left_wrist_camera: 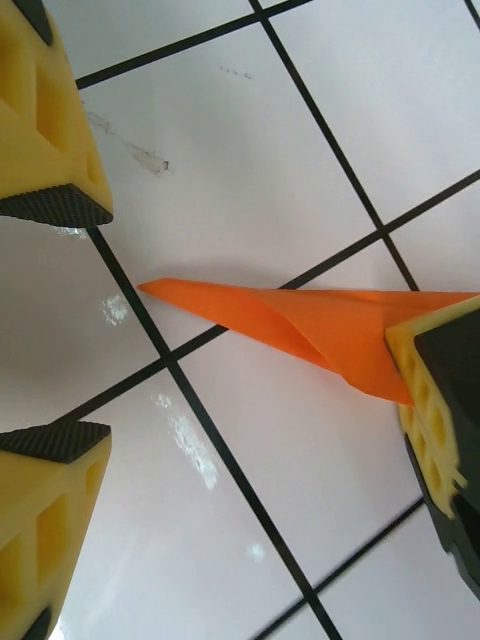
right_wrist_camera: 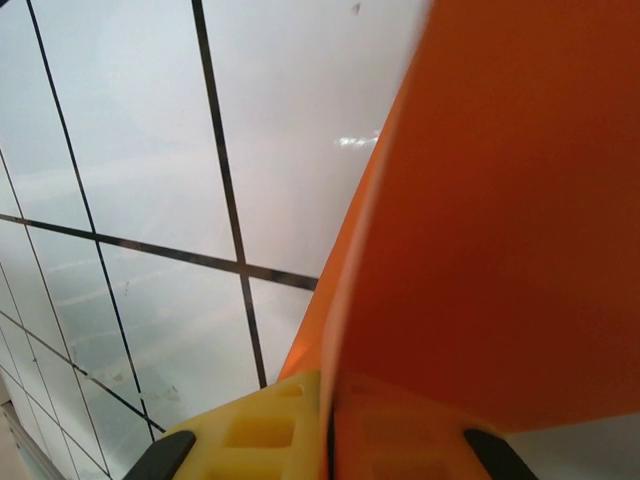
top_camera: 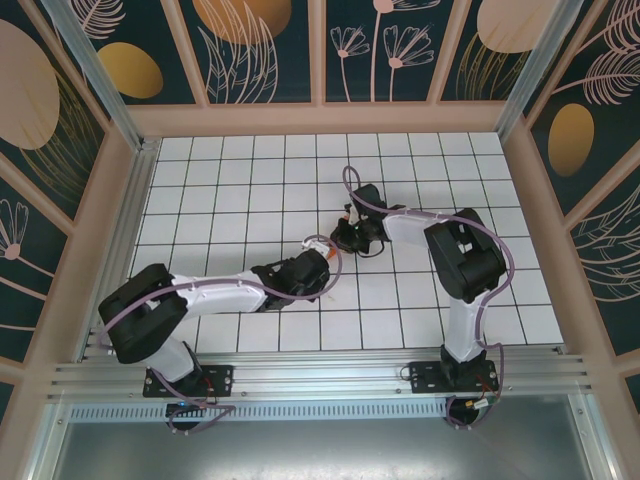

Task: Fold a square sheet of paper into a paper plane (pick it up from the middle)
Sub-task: Fold the wing for the fifth time at the center of the table.

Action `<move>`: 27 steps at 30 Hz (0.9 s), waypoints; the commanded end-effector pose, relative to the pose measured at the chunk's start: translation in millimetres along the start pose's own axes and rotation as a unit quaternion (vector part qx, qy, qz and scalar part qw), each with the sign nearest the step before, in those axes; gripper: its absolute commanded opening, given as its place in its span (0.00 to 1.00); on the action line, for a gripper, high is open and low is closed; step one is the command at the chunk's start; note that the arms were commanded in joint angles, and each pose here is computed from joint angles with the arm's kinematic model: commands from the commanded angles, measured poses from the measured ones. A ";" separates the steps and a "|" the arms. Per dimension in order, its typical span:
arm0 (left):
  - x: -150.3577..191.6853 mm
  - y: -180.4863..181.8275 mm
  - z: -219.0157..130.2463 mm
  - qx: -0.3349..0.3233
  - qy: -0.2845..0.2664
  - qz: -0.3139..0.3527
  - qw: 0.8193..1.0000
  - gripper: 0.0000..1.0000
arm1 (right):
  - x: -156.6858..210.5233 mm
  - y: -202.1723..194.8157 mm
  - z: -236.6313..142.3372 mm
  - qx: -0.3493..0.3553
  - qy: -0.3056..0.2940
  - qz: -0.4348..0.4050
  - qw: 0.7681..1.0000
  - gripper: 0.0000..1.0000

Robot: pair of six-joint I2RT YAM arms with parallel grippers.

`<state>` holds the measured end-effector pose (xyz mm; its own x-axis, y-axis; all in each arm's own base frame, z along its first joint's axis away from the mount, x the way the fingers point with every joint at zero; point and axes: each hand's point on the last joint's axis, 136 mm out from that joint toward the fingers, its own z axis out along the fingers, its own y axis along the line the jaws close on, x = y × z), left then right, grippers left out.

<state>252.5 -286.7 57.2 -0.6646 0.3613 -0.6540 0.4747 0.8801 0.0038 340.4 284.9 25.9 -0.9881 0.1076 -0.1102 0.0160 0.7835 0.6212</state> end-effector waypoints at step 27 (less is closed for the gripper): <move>-26.9 -11.6 10.9 0.297 -0.023 -0.301 0.906 0.25 | 37.1 27.1 4.5 -0.095 0.086 -0.138 0.982 0.10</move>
<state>272.6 -303.8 62.1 -0.8858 -0.1482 -0.4397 0.2545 0.6372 -0.7275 314.1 307.9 41.3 -0.9730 -0.1486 -0.1764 -0.2304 0.6644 0.7110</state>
